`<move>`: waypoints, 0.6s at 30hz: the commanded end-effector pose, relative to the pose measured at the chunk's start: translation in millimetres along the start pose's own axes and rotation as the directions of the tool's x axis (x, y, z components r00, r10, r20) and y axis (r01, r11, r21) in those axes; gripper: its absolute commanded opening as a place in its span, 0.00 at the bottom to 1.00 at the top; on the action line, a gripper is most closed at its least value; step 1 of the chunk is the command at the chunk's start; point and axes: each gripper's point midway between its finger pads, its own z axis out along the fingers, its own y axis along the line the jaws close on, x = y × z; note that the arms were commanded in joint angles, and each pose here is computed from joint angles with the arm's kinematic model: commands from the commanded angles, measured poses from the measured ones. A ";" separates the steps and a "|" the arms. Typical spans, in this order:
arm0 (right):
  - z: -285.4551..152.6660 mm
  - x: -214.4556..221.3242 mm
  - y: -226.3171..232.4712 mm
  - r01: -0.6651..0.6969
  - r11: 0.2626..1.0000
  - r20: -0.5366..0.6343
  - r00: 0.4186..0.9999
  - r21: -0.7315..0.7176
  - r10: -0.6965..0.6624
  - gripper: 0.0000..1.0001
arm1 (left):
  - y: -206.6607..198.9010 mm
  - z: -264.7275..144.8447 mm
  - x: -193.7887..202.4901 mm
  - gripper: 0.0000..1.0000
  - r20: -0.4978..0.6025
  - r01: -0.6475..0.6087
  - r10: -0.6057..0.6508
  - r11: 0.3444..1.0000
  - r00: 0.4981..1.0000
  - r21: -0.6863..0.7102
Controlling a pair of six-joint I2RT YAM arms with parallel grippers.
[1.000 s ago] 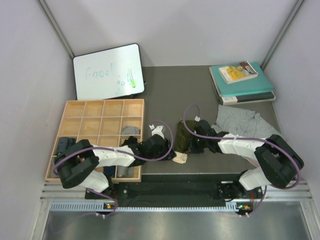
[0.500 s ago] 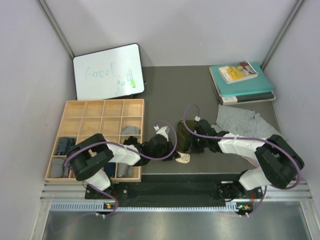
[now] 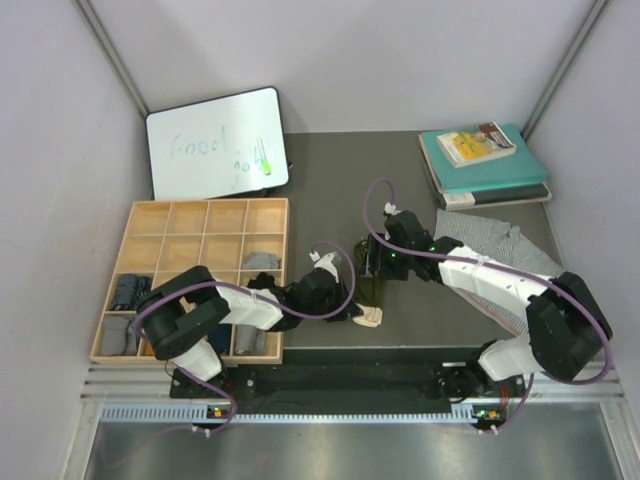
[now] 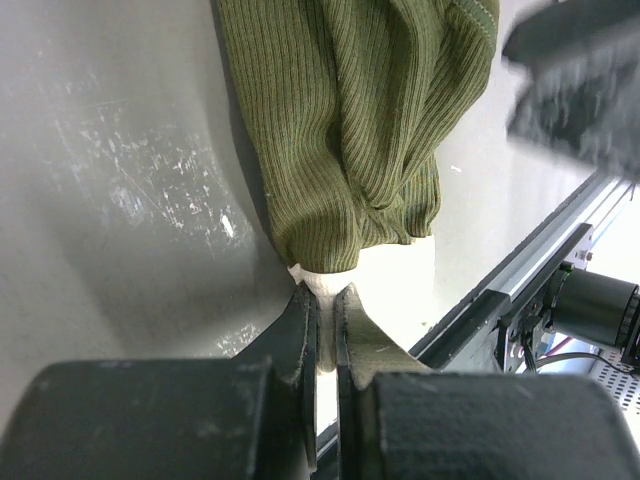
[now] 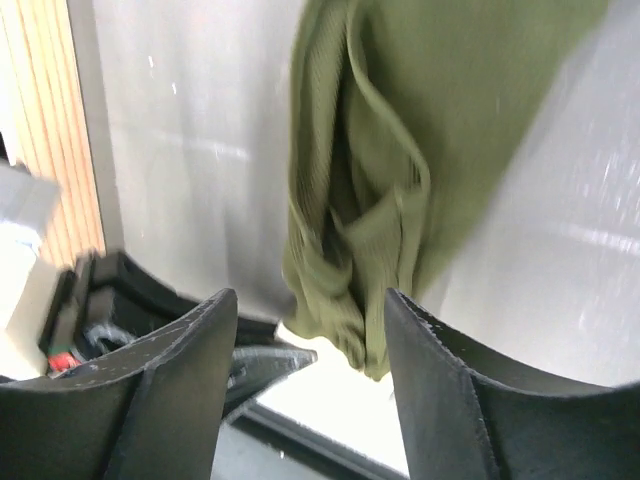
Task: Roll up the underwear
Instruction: Fold the underwear at the center of the board.
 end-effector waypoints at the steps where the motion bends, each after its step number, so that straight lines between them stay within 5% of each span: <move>1: 8.4 -19.9 -3.8 0.055 0.997 0.022 0.998 0.045 -0.056 0.60 | 18.1 1.6 15.4 0.00 -0.061 -0.012 0.008 0.998 0.998 -0.067; 11: 27.1 -22.8 -21.8 0.082 0.990 0.005 0.996 0.112 -0.084 0.54 | 18.3 0.8 16.1 0.00 -0.066 -0.015 0.011 0.998 0.998 -0.068; 14: 29.1 -28.4 -23.1 0.086 0.990 0.019 0.996 0.113 -0.089 0.31 | 19.3 1.1 17.0 0.00 -0.069 -0.012 0.007 0.997 0.998 -0.071; 15: 28.1 -30.8 -23.0 0.088 0.990 0.022 0.996 0.115 -0.091 0.11 | 20.0 1.2 17.4 0.00 -0.071 -0.010 0.005 0.997 0.997 -0.074; 16: 27.1 -32.1 -24.1 0.088 0.989 0.026 0.995 0.121 -0.092 0.03 | 21.3 0.6 18.3 0.00 -0.073 -0.007 0.001 0.997 0.997 -0.079; 18: 21.8 -32.7 -24.8 0.083 0.989 0.026 0.996 0.124 -0.086 0.00 | 23.4 -0.1 18.6 0.00 -0.072 0.004 -0.010 0.996 0.997 -0.091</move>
